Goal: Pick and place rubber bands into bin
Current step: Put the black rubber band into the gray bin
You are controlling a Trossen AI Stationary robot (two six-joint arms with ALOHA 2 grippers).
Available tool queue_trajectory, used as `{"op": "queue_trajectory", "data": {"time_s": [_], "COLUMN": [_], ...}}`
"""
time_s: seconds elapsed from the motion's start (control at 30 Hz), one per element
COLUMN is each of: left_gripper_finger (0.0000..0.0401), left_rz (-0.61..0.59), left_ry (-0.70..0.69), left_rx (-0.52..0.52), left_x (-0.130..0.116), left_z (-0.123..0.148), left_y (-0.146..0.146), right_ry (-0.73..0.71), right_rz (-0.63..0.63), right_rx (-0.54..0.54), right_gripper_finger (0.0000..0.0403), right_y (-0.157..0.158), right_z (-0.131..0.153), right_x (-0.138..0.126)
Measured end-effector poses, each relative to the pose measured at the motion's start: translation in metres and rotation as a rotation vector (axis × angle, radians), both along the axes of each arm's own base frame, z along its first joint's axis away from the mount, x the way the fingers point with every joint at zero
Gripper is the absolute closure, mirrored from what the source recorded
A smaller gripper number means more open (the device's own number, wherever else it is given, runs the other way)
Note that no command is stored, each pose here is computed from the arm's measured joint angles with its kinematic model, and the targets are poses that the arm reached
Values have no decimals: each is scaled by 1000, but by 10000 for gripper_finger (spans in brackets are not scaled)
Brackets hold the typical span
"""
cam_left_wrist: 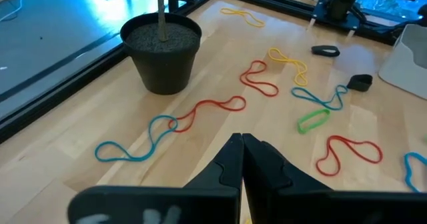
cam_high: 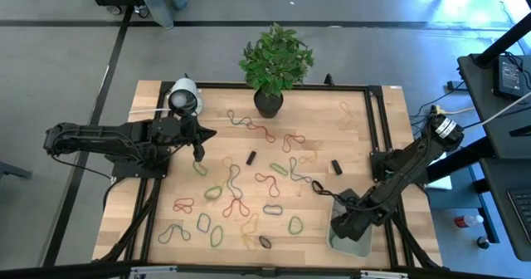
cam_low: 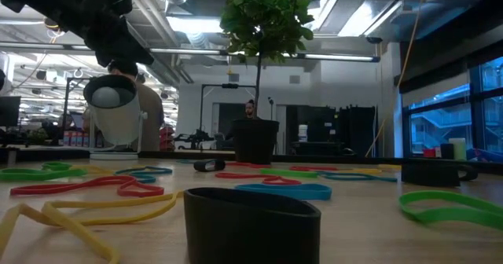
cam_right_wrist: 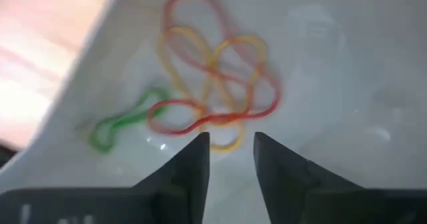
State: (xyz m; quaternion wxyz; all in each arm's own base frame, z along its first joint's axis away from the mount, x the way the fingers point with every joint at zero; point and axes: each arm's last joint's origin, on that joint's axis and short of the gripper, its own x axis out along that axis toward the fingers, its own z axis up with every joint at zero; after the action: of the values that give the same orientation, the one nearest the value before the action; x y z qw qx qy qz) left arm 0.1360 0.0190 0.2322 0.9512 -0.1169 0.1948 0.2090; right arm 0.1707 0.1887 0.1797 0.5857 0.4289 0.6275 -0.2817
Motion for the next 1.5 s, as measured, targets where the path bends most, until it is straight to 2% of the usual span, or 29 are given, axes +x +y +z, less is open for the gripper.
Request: {"op": "queue_trajectory", "data": {"time_s": [0.17, 0.3, 0.37, 0.5, 0.63, 0.73, 0.9, 1.1, 1.3, 1.5], "left_gripper_finger": [379, 330, 301, 245, 199, 179, 173, 173, 177, 193], "left_rz": [-79, -81, -82, -114, -147, -148, -135, -80, -29, 37], "left_ry": [-22, -69, -90, -118, -64, -16, 80, 261, 418, 609], "left_rx": [-18, -13, -10, -14, -13, -11, -28, -149, -215, -248], "left_x": [3, 9, 13, 26, 46, 66, 106, 148, 180, 199], "left_z": [2, 5, 6, 7, 10, 13, 11, -4, -25, -54], "left_y": [-2, -2, -1, -2, -4, -6, -5, -7, -9, -8], "right_ry": [-41, -107, -147, -260, -380, -461, -608, -771, -940, -997], "right_rz": [59, 120, 168, 219, 295, 310, 331, 398, 512, 576], "right_rx": [-23, -127, -131, -155, -227, -298, -385, -467, -626, -683], "right_gripper_finger": [255, 248, 250, 265, 290, 310, 348, 396, 390, 399], "right_y": [3, -3, -6, -20, -39, -59, -91, -125, -146, -153], "right_z": [32, 59, 70, 84, 91, 91, 86, 86, 97, 103], "right_x": [2, -4, -8, -17, -28, -37, -49, -55, -58, -63]}}
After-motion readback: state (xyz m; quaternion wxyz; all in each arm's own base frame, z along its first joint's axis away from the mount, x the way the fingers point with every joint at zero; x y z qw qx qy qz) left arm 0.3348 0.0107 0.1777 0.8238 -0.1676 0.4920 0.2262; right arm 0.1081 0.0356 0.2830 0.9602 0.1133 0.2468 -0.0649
